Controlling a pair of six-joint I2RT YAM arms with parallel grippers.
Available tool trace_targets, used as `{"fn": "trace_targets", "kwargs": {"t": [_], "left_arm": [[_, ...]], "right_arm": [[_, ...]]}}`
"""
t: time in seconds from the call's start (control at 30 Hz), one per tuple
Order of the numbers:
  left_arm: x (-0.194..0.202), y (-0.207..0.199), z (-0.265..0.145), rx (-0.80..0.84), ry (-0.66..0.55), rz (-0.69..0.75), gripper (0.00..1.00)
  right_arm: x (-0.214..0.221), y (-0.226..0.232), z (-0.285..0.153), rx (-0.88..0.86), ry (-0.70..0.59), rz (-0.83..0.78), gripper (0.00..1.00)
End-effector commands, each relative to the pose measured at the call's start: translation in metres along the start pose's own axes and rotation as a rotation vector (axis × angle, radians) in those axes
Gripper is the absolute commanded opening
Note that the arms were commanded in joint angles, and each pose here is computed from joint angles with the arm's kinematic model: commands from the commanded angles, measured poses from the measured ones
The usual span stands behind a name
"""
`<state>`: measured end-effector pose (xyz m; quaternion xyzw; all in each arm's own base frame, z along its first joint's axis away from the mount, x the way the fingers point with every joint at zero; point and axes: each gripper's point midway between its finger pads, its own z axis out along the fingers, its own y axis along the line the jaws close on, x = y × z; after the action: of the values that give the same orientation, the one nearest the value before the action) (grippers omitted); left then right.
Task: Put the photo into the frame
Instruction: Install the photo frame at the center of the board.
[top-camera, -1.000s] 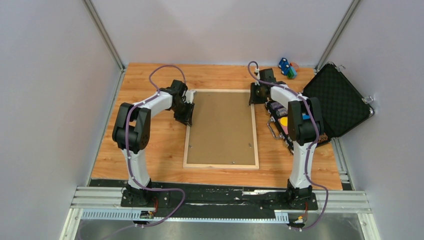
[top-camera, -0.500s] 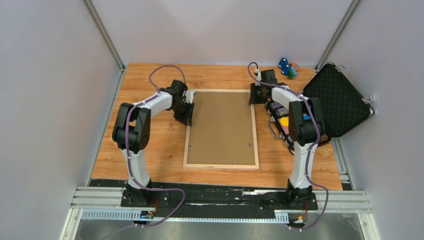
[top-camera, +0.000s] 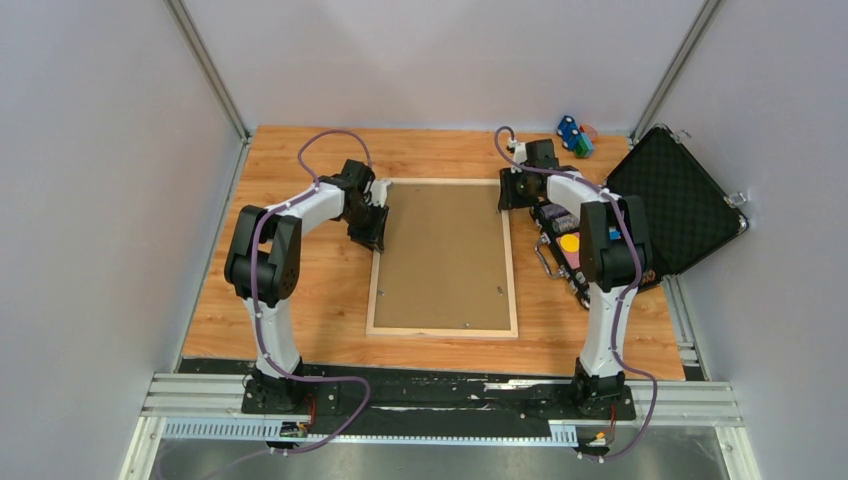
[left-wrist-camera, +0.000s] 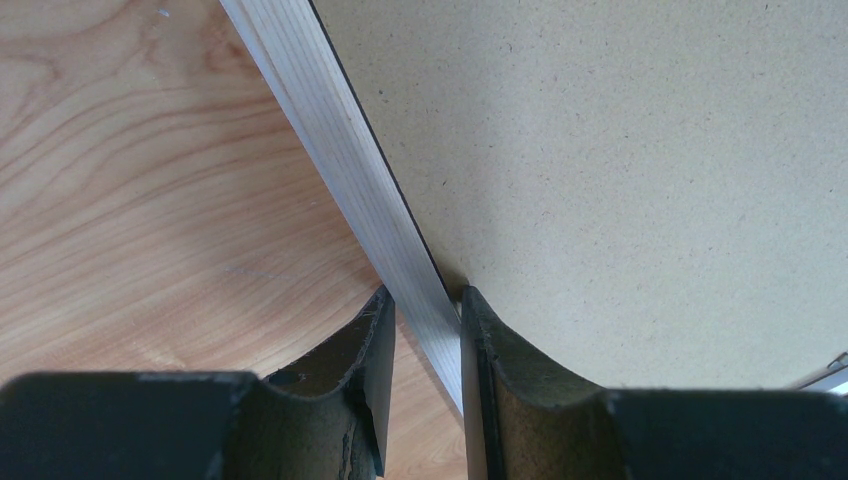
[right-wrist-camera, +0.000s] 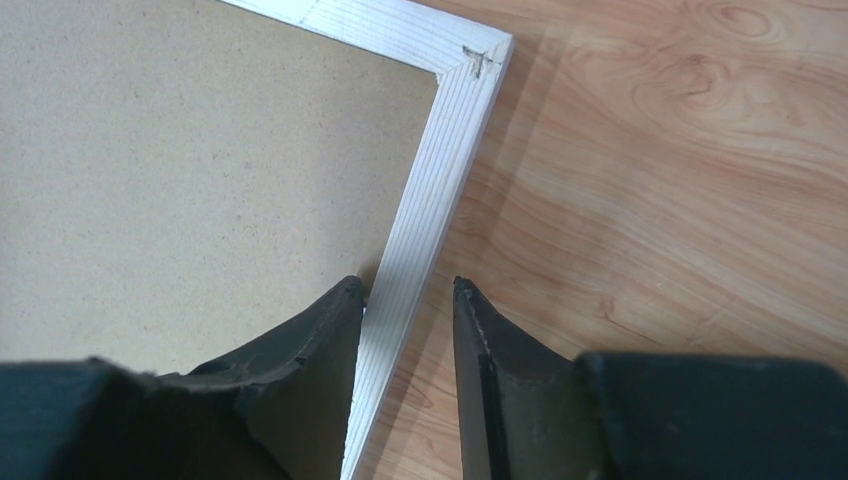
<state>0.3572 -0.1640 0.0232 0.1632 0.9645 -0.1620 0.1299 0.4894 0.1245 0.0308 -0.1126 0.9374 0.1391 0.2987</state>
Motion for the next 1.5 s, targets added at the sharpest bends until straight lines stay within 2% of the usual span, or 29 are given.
{"fn": "trace_targets", "kwargs": {"t": [0.0, 0.3, 0.67, 1.13, 1.47], "left_arm": [[0.008, 0.023, 0.019, -0.067, 0.017, 0.028, 0.0], [0.008, 0.023, 0.02, -0.065, 0.016, 0.026, 0.0], [0.007, 0.024, 0.019, -0.065, 0.012, 0.025, 0.0], [0.007, 0.024, 0.019, -0.064, 0.012, 0.025, 0.0], [0.008, 0.025, 0.019, -0.063, 0.014, 0.022, 0.0]], "right_arm": [[0.034, 0.004, -0.008, -0.047, 0.131, -0.031, 0.38], [0.029, 0.007, -0.013, -0.078, 0.121, -0.024, 0.39], [-0.016, 0.013, -0.045, -0.089, 0.002, -0.025, 0.41], [0.007, 0.022, -0.034, -0.149, 0.065, 0.02, 0.41], [0.012, 0.025, -0.019, -0.106, 0.091, -0.002, 0.42]]}}
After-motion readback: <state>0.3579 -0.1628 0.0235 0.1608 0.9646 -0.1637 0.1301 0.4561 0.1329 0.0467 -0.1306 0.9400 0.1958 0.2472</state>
